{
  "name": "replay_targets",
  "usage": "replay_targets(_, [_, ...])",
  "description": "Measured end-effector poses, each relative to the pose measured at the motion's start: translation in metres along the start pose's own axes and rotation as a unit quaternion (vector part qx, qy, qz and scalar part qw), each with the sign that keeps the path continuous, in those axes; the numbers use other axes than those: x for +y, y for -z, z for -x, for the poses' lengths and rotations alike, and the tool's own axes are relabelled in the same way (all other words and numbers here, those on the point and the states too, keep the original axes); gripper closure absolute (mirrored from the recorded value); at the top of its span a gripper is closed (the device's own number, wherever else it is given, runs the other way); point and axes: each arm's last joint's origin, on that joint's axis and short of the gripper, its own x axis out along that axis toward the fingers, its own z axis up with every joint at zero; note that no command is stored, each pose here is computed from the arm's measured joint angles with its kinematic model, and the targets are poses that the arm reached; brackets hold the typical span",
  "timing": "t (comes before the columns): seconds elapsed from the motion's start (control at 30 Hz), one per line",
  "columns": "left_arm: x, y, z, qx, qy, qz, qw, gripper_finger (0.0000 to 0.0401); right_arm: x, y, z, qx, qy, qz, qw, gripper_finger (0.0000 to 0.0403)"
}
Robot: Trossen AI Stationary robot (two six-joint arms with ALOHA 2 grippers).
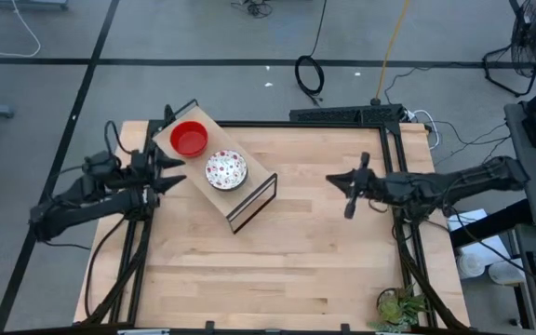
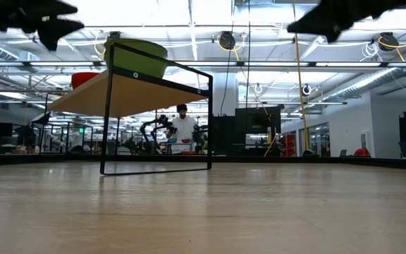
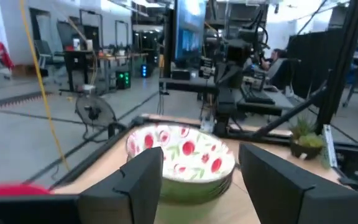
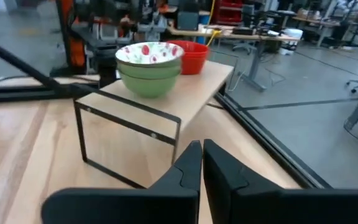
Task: Pick & Place Mini bowls
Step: Return to Home Position
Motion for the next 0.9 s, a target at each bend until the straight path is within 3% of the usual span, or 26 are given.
replay_targets(0.2, [0.003, 0.034, -0.002, -0.005, -0.005, 0.012, 1.000, 0.0187, -0.017, 0.037, 0.019, -0.031, 0.007, -0.068, 0.997, 0.0402])
replay_targets(0.4, [0.005, 0.067, -0.015, -0.002, 0.006, 0.019, 1.000, 0.0187, -0.021, 0.060, 0.032, -0.045, -0.016, -0.089, 0.995, 0.0402])
replay_targets(0.6, [0.000, 0.078, -0.019, -0.014, 0.009, 0.012, 1.000, 0.0187, -0.025, 0.074, 0.038, -0.058, -0.026, -0.095, 0.993, 0.0402])
replay_targets(0.8, [-0.015, 0.081, -0.019, 0.002, 0.083, 0.017, 0.996, 0.0187, -0.025, 0.089, 0.040, -0.060, -0.043, -0.084, 0.994, 0.0403])
replay_targets(0.9, [-0.022, 0.082, -0.018, 0.008, 0.068, 0.032, 0.997, 0.0187, -0.026, 0.092, 0.042, -0.067, -0.042, -0.066, 0.995, 0.0403])
